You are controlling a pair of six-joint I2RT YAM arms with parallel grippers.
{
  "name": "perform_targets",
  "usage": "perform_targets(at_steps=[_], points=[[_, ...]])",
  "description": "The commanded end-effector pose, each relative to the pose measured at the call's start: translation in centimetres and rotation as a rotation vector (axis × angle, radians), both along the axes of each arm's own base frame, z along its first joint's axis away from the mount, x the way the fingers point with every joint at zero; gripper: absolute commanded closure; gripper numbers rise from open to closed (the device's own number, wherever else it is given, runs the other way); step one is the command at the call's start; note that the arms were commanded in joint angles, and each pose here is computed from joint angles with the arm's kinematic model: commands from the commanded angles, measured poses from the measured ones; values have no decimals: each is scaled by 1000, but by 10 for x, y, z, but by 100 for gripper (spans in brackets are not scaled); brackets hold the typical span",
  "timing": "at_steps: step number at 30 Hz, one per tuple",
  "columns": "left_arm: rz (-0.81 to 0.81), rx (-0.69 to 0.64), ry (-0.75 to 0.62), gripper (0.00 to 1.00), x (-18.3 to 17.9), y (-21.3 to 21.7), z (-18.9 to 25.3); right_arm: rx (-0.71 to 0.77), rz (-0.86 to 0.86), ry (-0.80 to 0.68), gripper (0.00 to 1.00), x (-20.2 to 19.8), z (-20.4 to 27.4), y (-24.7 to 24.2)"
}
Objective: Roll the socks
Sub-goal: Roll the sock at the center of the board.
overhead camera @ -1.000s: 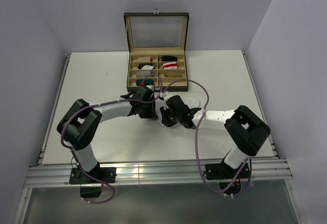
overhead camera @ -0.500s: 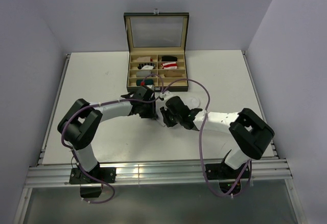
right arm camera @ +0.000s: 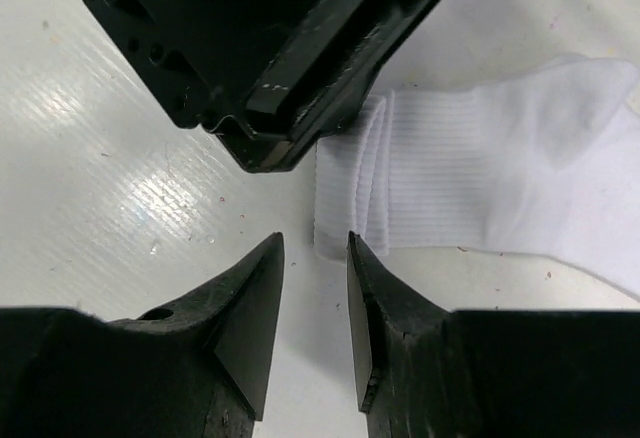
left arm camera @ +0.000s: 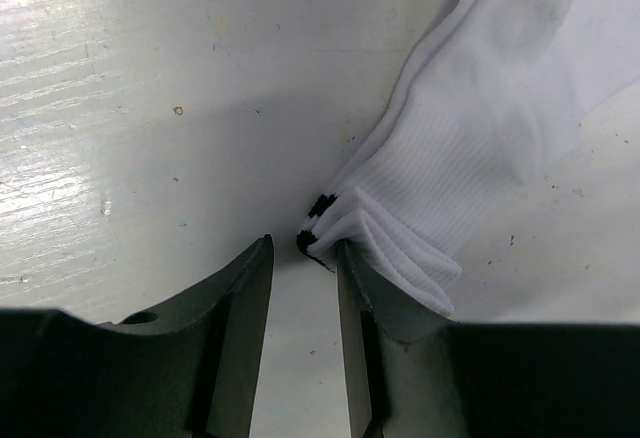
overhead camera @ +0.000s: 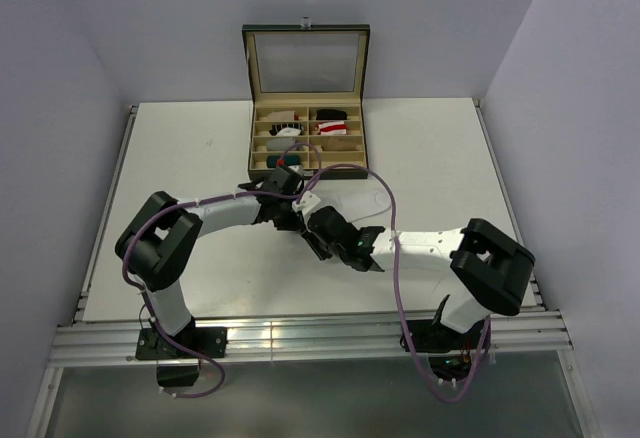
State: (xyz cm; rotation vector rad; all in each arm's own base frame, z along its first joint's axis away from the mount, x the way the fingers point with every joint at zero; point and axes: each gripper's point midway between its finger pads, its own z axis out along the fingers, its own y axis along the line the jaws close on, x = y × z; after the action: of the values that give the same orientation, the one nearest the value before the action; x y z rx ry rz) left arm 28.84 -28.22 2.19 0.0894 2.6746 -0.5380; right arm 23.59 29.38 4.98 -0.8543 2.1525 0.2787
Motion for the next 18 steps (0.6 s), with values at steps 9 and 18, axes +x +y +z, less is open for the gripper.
perform_targets(at_steps=[9,18], points=[[-37,90,110,61,-24,14,-27,-96,14,-33,61,9,-21,11],[-42,93,116,61,-23,15,-27,-265,-86,30,61,4,-54,-11]])
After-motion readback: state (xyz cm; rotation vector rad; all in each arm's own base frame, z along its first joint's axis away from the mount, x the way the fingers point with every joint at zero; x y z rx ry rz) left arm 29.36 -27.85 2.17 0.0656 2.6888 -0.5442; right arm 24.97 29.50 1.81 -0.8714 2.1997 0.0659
